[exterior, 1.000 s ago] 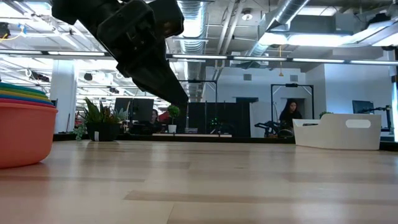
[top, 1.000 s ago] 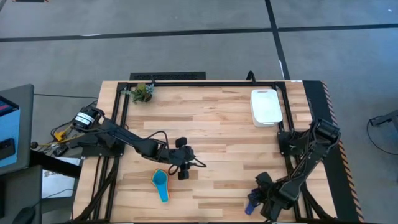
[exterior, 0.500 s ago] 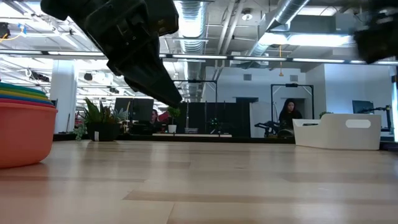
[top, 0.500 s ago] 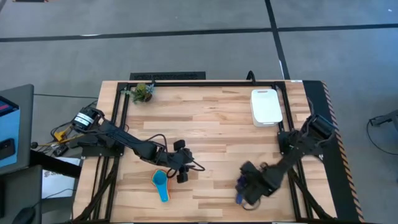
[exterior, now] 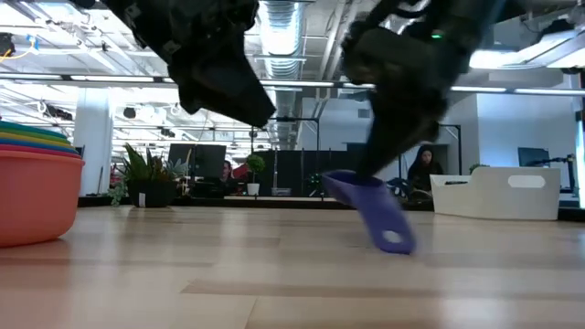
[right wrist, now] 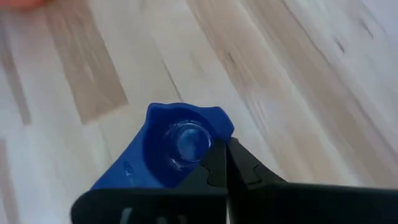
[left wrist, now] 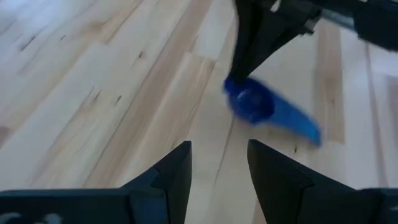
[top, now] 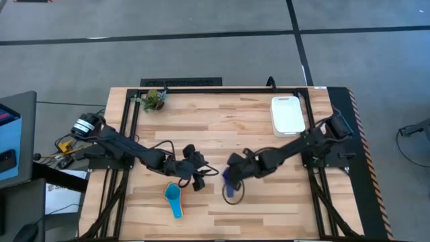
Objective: Nest measuring cups in basket
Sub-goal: Stack the violet measuring cup on top of the light blue measuring cup
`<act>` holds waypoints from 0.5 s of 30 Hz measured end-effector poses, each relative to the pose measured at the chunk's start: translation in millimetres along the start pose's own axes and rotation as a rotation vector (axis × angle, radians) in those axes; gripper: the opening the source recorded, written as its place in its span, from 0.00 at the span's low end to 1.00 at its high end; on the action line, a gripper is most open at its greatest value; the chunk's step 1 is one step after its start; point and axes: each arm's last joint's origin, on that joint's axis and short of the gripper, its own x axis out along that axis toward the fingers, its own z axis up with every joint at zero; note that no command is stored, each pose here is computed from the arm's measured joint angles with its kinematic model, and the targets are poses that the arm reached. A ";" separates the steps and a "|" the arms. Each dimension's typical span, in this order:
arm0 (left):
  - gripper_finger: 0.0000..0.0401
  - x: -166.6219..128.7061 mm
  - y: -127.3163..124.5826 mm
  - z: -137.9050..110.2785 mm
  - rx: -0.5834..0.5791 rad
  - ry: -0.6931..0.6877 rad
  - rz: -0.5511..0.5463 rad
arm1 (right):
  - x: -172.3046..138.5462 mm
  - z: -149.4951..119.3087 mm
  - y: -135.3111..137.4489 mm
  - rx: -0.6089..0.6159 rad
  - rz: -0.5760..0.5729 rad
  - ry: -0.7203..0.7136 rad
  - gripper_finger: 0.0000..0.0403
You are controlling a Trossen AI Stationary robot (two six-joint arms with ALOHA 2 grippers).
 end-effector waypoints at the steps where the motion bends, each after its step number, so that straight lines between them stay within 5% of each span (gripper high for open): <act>1: 0.36 2.7 0.9 -0.7 -0.010 0.002 0.003 | 1.7 5.5 -2.2 -0.012 0.019 -0.012 0.01; 15: 0.36 16.1 16.1 9.0 -0.040 -0.051 0.046 | 6.5 38.4 -8.7 -0.071 0.130 -0.178 0.02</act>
